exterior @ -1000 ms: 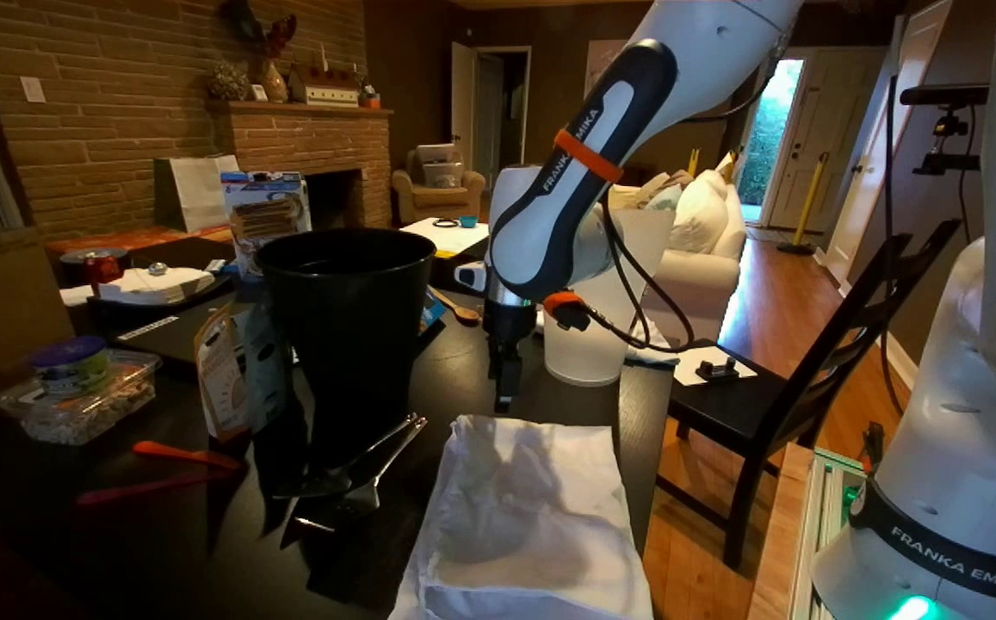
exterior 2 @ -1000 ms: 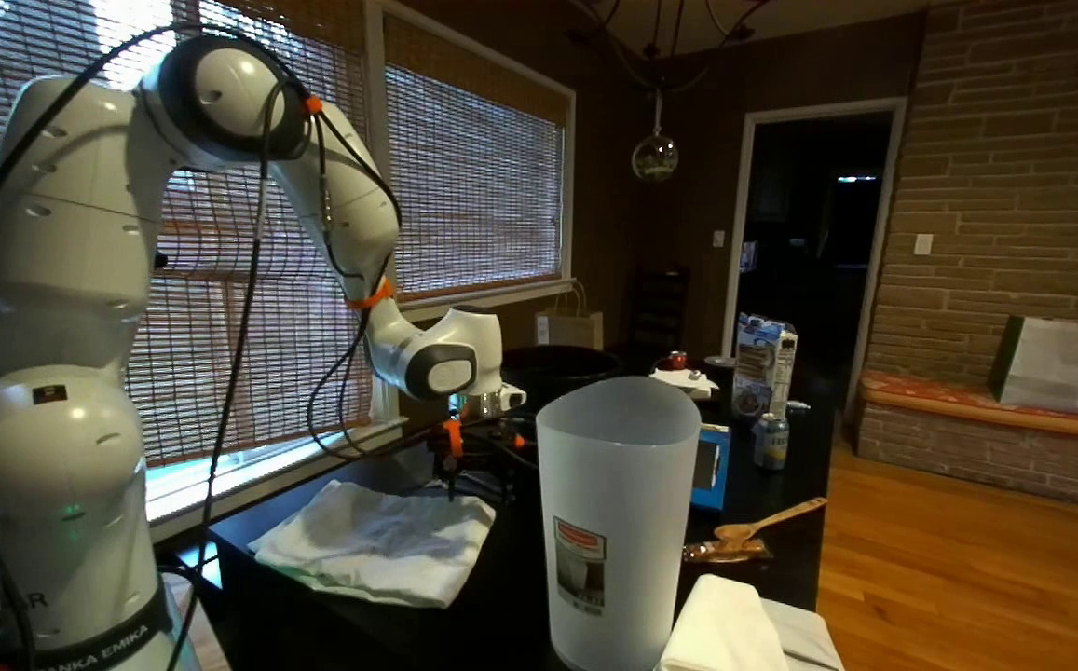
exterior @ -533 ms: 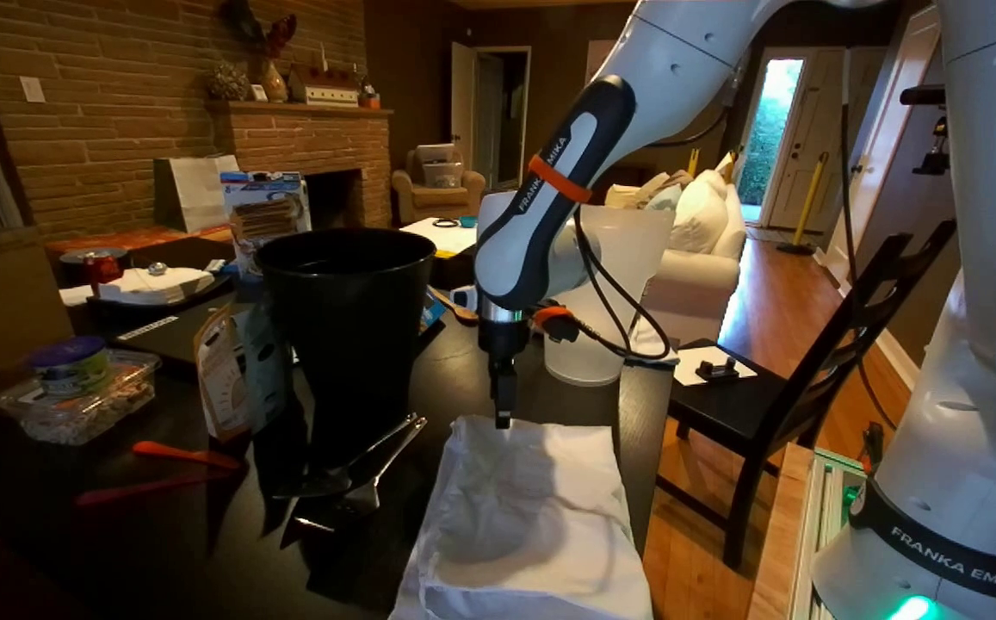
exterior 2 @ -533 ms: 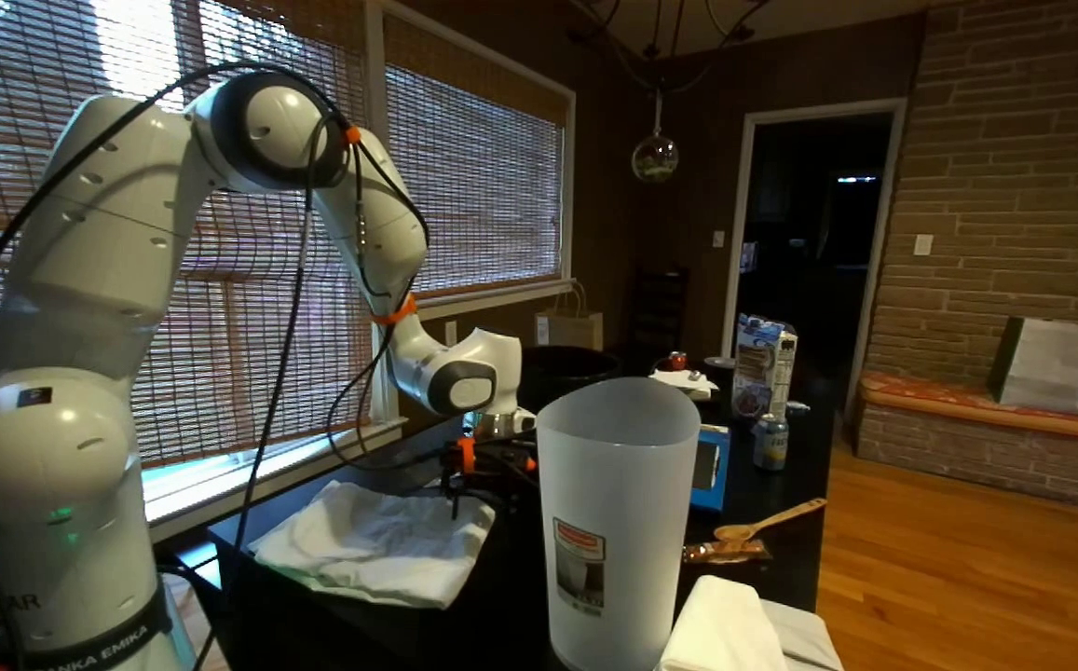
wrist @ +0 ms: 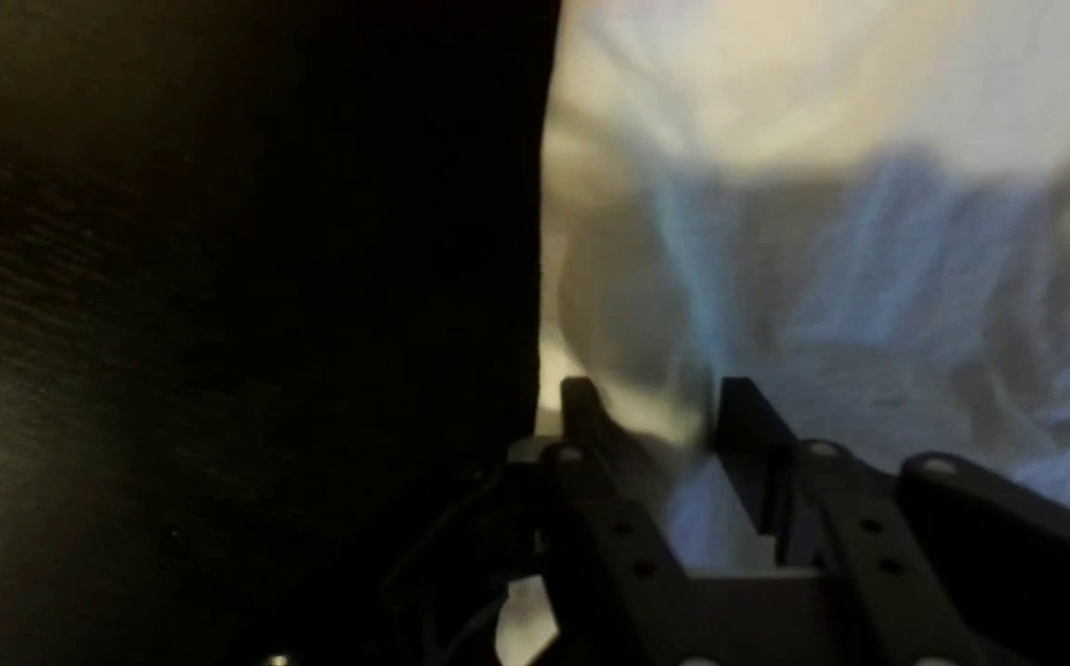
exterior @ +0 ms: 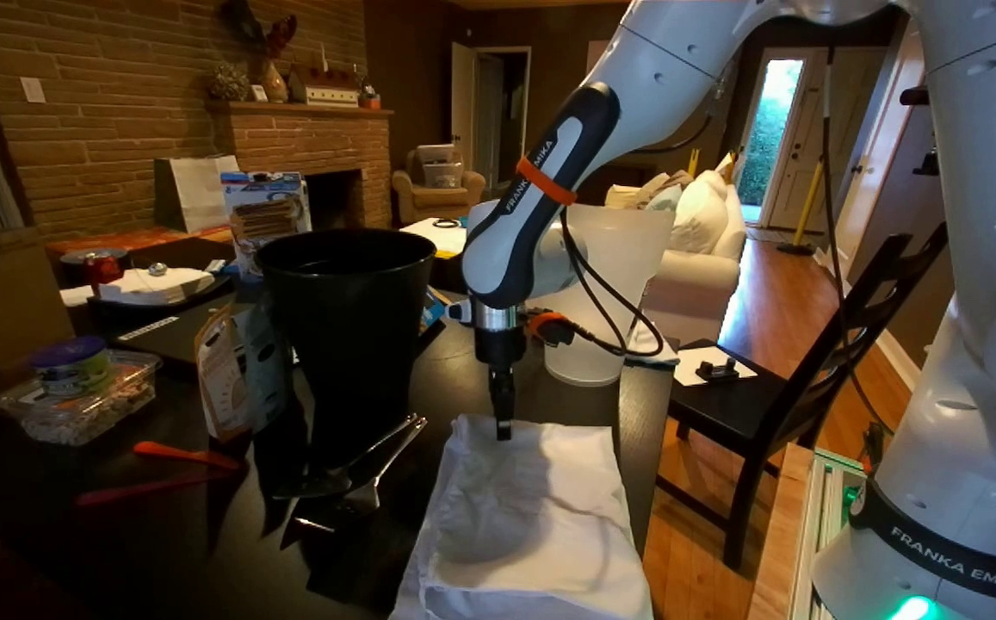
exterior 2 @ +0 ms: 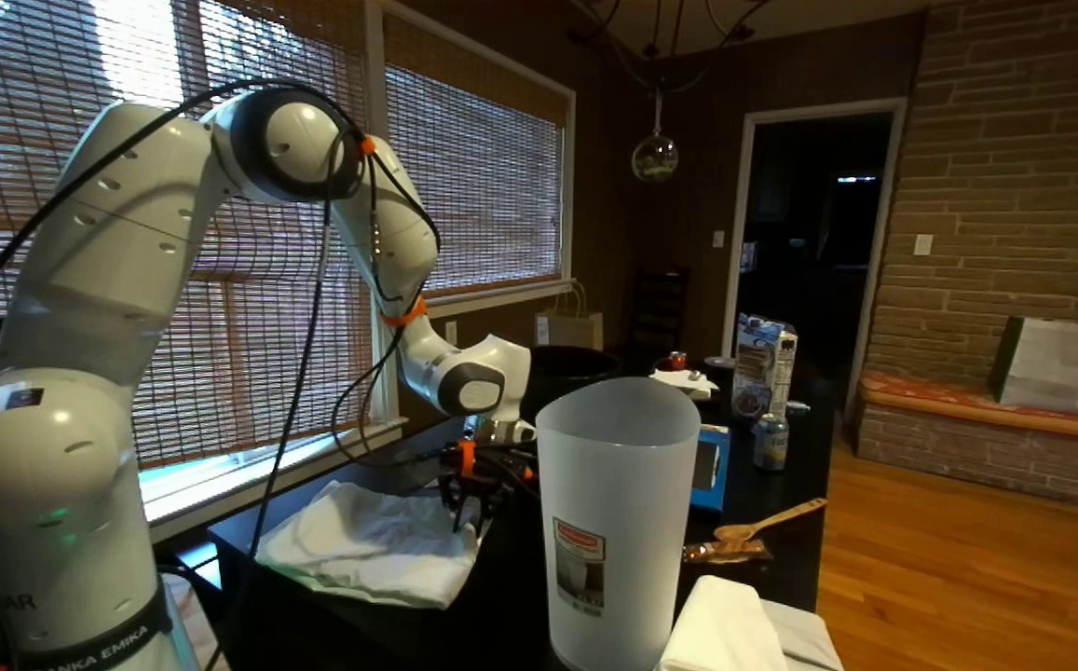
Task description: Put the towel in the jug.
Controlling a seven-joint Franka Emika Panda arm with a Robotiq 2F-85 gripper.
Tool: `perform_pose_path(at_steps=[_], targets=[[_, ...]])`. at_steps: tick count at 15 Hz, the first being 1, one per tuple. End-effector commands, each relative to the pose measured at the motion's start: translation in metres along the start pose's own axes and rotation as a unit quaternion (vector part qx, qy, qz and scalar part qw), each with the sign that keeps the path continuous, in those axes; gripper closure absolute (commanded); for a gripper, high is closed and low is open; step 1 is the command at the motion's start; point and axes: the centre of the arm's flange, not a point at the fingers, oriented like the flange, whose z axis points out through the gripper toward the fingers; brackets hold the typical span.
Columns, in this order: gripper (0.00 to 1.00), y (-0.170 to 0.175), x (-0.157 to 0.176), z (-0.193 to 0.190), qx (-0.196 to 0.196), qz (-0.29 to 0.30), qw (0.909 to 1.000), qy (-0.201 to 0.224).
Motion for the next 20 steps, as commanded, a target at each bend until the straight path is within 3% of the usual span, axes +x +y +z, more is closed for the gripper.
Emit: perform_pose_path(at_steps=[1,3,8,20], targets=[[0.91,0.001,0.005,-0.007,0.011,0.015,0.9998,0.001],[1.00,-0.006,0.005,-0.023,0.001,0.017,0.9998,0.003],[0.99,-0.025,0.001,-0.080,-0.012,0.039,0.9991,-0.009],[0.99,-0.073,-0.028,-0.269,0.015,0.136,0.9889,-0.057]])
